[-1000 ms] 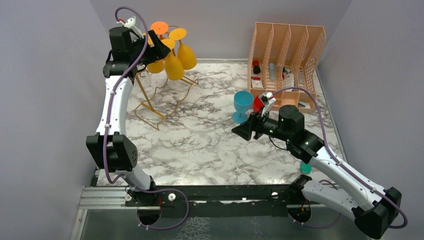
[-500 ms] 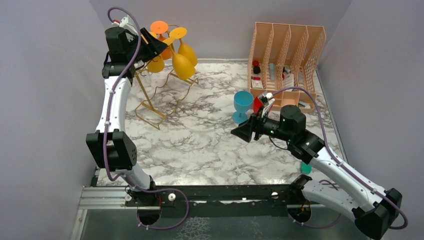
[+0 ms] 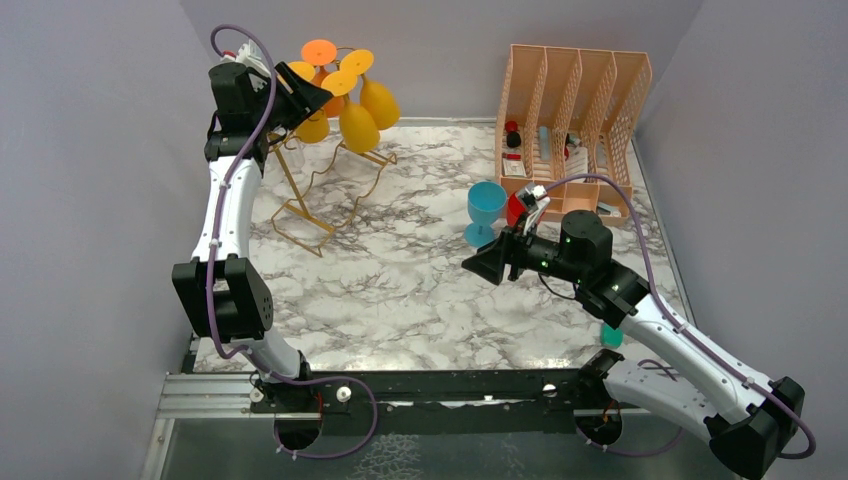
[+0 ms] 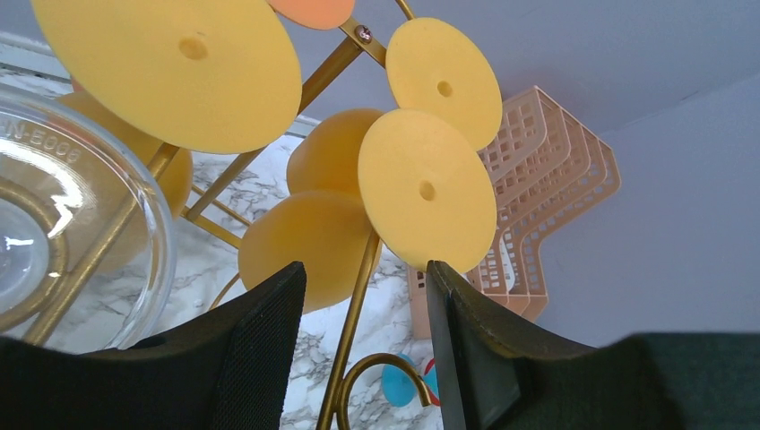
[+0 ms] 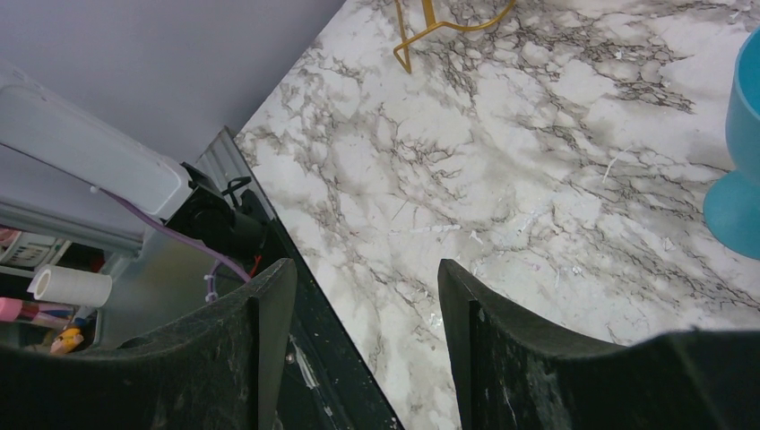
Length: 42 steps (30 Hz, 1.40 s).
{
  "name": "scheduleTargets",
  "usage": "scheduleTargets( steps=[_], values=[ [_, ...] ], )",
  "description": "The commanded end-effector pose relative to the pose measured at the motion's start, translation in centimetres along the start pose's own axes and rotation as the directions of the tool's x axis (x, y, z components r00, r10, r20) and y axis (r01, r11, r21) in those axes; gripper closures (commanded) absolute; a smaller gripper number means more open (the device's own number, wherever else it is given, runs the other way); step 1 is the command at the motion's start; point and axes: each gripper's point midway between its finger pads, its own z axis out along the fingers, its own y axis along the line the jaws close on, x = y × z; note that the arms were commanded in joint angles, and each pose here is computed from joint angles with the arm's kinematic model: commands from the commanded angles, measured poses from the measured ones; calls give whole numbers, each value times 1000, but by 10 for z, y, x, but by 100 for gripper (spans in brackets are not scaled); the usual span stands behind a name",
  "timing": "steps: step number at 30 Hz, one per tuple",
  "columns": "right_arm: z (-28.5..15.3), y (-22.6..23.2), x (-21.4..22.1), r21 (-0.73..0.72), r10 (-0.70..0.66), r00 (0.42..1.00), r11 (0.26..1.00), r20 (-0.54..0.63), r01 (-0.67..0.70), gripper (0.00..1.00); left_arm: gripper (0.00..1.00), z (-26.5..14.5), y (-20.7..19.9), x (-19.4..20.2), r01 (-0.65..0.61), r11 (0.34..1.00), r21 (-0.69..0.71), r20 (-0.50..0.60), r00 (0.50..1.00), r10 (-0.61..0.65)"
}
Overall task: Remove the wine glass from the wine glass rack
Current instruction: Pick up the wine glass from the wine rack.
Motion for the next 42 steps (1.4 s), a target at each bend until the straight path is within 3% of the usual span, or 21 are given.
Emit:
scheduleTargets(
  steps=[1, 9, 18, 25, 42],
  values=[
    [-2, 5, -1, -25, -12, 1000, 1000, 14, 12, 37, 41, -9, -23, -11, -5, 996, 88, 32, 999, 2],
    [0, 3, 1, -20, -9, 1000, 1000, 5, 9, 37, 36, -15, -40, -16, -11, 989, 144, 52, 999, 4],
    [-2, 2, 0, -11, -14, 1000, 1000, 7, 14, 37, 35, -4, -29, -24, 19, 995, 93, 48, 999, -24],
    [-2, 2, 0, -9, -14, 1000, 1000, 11, 14, 37, 47, 7, -21, -22, 55, 995, 87, 34, 998, -58],
    [-2, 3, -1, -6, -6, 1000, 1000, 7, 6, 37, 63, 10, -14, -24, 83, 995, 58, 61, 994, -87]
  ],
)
